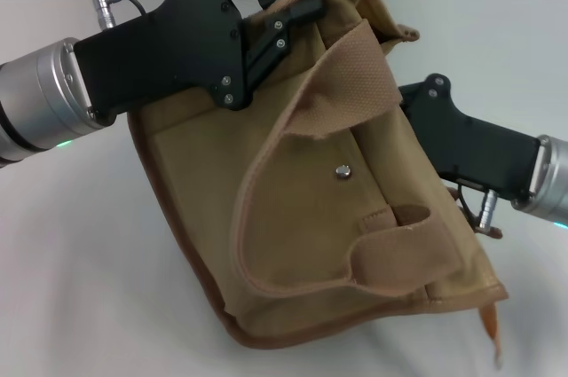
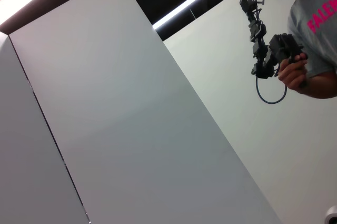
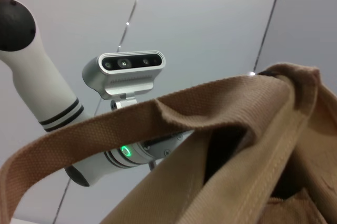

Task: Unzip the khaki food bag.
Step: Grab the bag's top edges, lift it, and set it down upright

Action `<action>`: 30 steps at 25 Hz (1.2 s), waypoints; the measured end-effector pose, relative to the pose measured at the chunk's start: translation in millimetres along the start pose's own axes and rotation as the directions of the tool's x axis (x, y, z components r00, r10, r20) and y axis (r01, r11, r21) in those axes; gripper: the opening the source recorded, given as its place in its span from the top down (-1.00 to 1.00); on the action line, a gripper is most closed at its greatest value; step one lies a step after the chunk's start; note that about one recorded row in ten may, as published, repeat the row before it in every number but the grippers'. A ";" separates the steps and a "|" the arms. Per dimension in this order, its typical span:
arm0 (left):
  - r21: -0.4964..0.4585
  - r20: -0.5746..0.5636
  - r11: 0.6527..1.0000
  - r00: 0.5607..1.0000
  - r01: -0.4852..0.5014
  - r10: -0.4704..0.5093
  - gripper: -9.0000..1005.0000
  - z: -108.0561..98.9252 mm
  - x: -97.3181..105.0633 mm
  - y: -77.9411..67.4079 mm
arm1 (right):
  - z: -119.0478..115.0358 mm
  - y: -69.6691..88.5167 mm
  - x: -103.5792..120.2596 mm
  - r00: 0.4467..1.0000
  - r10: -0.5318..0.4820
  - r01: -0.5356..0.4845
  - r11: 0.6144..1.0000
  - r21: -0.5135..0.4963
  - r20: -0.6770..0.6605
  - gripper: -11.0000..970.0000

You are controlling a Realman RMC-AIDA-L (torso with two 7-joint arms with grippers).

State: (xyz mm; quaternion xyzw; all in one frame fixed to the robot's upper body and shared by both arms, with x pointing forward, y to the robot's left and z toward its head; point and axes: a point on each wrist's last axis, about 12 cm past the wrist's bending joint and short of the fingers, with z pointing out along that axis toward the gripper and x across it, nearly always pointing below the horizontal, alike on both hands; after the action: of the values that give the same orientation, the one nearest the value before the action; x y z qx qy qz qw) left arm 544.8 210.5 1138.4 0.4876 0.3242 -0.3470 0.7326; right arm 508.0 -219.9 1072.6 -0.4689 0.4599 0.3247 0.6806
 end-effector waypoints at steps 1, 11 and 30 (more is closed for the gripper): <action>0.000 0.000 1.000 1.000 0.000 0.000 0.66 0.0 0.0 0.0 | 0.0 0.0 0.0 1.000 0.000 0.000 1.000 0.000 0.000 0.96; -0.045 0.000 0.999 1.000 -0.006 0.006 0.64 -1.0 0.2 3.7 | -58.1 33.7 -3.5 1.000 0.000 0.000 0.993 0.115 -0.006 0.94; -0.104 -0.014 0.995 1.000 -0.009 0.008 0.62 -0.3 4.5 6.9 | -156.2 102.6 -17.4 0.983 0.164 -0.119 0.906 0.406 -0.079 0.88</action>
State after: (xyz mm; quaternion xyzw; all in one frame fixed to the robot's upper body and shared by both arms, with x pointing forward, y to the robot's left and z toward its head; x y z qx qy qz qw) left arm 552.9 211.8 1138.0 0.4524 0.3449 -0.3232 0.7563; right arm 361.8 -330.6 1032.5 -0.3027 0.5866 0.2457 0.7098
